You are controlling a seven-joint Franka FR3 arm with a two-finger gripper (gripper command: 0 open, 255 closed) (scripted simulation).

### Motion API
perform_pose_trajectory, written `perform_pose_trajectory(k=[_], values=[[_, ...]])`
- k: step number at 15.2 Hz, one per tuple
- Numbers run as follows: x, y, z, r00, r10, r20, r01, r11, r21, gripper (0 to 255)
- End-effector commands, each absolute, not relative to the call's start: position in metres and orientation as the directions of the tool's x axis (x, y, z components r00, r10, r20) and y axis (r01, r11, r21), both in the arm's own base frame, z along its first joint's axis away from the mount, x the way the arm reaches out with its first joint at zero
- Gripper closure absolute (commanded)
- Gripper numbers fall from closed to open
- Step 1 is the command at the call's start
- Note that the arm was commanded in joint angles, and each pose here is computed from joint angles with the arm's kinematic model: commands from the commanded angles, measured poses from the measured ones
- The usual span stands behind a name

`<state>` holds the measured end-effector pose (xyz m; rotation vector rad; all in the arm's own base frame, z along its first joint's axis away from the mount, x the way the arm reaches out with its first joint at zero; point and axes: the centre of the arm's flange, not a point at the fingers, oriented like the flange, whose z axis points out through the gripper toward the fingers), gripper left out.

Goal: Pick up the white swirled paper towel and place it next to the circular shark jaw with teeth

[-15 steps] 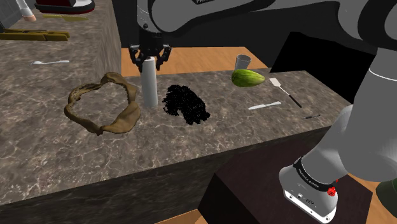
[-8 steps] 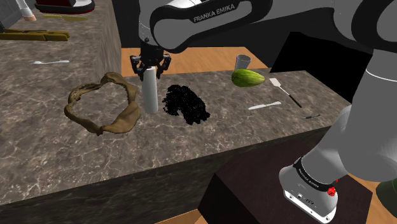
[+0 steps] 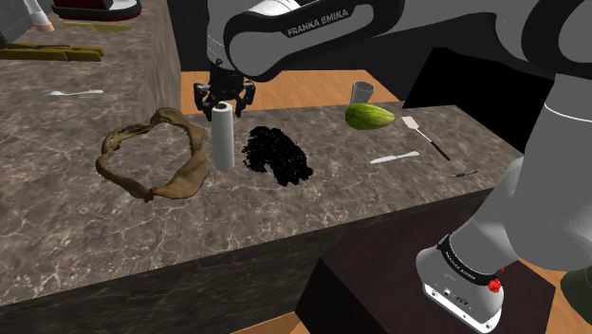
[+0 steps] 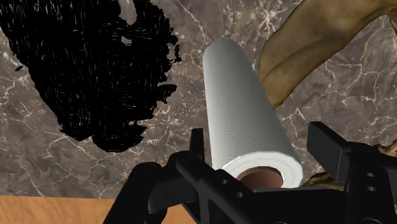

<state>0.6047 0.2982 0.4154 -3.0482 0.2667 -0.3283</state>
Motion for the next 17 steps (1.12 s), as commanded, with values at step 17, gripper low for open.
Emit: perform_pose_trajectory(k=[17], values=[[0.594,0.296,0.464,0.962,-0.178,0.206,-0.165,-0.983,-0.082,0]])
